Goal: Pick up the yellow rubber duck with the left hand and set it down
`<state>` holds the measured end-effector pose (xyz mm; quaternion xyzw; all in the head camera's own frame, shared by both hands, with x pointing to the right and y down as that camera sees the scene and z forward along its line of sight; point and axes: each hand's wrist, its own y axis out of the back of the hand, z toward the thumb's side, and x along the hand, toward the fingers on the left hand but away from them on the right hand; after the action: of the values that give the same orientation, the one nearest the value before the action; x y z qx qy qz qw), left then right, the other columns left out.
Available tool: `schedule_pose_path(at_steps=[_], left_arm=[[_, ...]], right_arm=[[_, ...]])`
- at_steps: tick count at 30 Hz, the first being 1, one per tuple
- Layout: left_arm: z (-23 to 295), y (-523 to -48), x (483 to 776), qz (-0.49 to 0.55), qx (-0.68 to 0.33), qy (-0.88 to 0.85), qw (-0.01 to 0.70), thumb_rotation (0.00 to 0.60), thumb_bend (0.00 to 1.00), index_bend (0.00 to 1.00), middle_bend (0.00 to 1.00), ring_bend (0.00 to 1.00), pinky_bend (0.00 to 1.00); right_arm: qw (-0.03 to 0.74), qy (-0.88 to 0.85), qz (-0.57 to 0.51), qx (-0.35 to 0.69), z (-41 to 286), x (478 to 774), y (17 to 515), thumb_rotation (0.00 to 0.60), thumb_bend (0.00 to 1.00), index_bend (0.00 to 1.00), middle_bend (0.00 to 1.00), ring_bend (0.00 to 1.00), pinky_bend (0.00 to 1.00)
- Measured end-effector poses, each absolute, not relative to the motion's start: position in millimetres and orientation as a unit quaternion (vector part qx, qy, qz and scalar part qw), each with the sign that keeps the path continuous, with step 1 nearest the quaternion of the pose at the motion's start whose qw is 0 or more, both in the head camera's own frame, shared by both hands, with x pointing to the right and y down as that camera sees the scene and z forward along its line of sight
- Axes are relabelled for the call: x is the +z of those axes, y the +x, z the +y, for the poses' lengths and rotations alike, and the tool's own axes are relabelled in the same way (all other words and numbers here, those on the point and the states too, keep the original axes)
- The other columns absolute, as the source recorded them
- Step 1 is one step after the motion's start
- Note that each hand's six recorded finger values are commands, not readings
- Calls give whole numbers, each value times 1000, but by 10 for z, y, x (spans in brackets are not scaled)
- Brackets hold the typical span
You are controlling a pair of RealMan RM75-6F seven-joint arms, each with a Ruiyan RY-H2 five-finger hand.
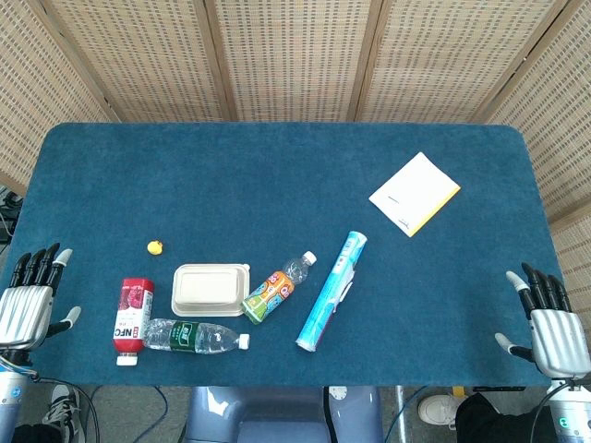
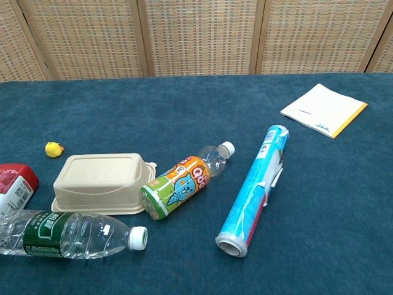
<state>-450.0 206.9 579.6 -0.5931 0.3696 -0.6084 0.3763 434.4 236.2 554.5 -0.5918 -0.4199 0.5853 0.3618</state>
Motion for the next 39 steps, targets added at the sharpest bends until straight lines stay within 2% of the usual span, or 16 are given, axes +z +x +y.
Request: schedule_pose_path(at_steps=[27,31,36,39], left_arm=[[2004,-4470,5866,374,-596,-610,364,600,262,0,0,0,0],[1909,-4456,5871,379,-583,-622,360,600,264,0,0,0,0],[1627,-4437,5896,370,-564,-641,368,600,262,0,0,0,0],[1472,-4426,5959,351,-561,-652,370,600,264,37,0,0,0]], right_arm=[[353,-590,-425,589,2347,5548,4401,600,0,105,0,0,0],[349,-588,-426,593,2337,5558,4430,600,0,105,0,0,0],[349,-586,-423,597,2327,5588,4437,600,0,105,0,0,0],[348,-584,-422,599,2322,5605,4444,600,0,105,0,0,0]])
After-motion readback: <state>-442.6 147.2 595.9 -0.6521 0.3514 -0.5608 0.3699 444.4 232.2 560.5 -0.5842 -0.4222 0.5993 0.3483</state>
